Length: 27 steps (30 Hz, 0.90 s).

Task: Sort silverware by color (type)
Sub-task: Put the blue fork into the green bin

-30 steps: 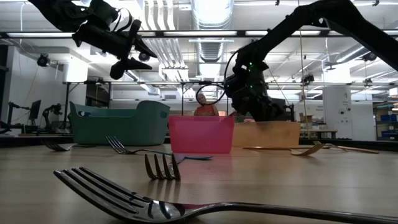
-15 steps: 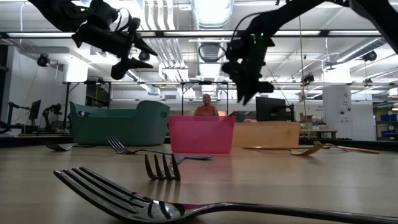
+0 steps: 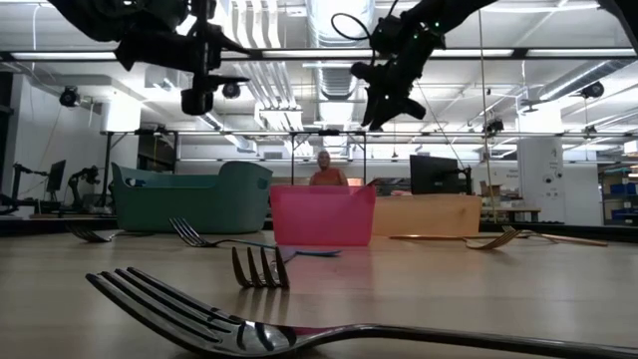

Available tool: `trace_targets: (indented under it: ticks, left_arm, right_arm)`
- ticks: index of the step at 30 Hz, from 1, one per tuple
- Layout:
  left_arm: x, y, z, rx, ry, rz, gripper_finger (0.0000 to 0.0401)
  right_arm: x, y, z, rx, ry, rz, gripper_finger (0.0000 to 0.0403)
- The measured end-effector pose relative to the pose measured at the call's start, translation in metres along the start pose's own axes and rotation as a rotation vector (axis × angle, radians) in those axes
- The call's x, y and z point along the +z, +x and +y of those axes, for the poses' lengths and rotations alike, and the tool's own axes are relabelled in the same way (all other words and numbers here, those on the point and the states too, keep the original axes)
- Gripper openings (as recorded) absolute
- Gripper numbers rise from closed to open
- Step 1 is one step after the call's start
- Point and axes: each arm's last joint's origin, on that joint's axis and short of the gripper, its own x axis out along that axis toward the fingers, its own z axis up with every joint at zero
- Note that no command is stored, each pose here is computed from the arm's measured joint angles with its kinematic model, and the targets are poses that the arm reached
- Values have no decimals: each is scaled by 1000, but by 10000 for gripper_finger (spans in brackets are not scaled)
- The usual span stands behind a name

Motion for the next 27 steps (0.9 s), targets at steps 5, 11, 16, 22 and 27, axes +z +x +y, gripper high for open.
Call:
trace_targets:
  ticks: [5,11,16,22,27]
  left_arm:
    - [-13,2,-7,6,-54,69,178]
    - [-36,0,-2,115,-125,215,178]
    - [-60,-1,7,350,-157,313,178]
    - [-88,6,-1,456,-145,452,178]
    - [-99,14,-7,542,-64,427,178]
  right_arm:
    - [1,-9,2,7,-27,-20,75]
    - [3,-9,1,3,-46,-48,75]
    - [3,-9,1,5,-90,-48,75]
    - [3,-9,1,3,-133,-42,75]
    - [3,-9,1,2,-170,-39,75]
